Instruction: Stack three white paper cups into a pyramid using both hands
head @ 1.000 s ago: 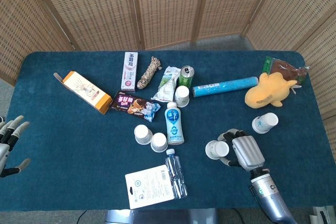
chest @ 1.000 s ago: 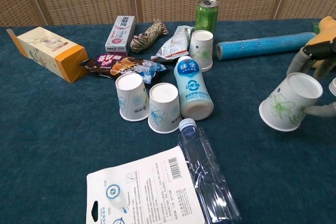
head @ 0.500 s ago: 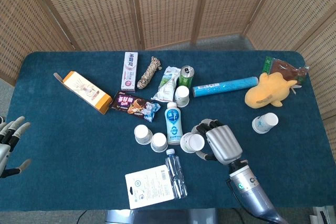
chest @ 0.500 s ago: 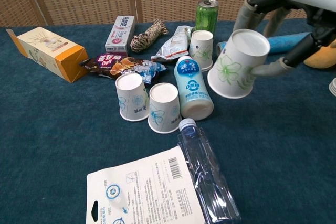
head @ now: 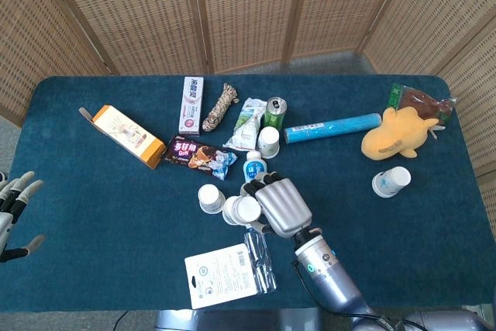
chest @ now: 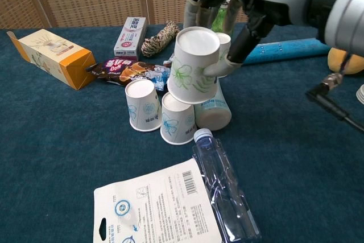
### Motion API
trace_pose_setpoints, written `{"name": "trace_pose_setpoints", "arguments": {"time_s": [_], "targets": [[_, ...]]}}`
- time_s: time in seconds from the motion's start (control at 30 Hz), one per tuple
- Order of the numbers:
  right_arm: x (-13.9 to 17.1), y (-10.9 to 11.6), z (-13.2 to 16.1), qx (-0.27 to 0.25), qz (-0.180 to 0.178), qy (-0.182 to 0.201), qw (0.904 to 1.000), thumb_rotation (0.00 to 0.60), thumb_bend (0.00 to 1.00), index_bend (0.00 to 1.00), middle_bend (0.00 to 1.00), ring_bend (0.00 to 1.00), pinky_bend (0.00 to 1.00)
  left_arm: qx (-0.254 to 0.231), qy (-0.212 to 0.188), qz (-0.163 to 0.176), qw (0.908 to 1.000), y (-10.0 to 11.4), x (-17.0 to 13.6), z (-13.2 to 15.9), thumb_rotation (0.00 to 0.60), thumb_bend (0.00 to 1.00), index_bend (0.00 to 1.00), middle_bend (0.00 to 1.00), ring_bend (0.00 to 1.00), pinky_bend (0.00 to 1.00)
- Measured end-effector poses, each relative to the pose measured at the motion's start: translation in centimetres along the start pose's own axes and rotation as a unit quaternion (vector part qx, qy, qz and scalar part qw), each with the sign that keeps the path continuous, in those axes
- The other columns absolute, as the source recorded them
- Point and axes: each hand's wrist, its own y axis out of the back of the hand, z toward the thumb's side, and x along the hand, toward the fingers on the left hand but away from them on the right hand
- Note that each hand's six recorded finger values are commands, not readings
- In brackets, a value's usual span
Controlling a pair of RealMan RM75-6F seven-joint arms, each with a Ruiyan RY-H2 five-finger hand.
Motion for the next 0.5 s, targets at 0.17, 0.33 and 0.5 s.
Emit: {"name": "trace_pose_setpoints", "arguments": {"time_s": [0.17, 0.33, 0.5], "targets": [[-1.8, -0.3, 1.2, 0.008, 0.008, -0.005, 0.9999, 0.6, 0.27, 0.4, 0.46, 0.28, 0.36, -0.002, 0.001, -0.001, 1.0, 0.0, 0.0, -0.1, 0.6, 0.31, 0.0, 0.0, 0.0, 0.0], [-3.4, -0.4, 1.5, 0.022, 0.013, -0.019, 0.9995, 0.6, 0.27, 0.39, 0.46, 0.28, 0.36, -0.003, 0.002, -0.003, 1.0, 0.0, 0.1, -0.2, 0.6, 0.31, 0.0, 0.0, 0.0, 0.0], [-4.8, -0.2, 2.0, 0.048, 0.015, -0.028, 0.9983, 0.6, 0.27, 0.39, 0.46, 0.28, 0.36, -0.003, 0.002, -0.006, 1.0, -0.1, 0.1, -0.3, 0.6, 0.31, 0.0, 0.0, 0.0, 0.0]]}}
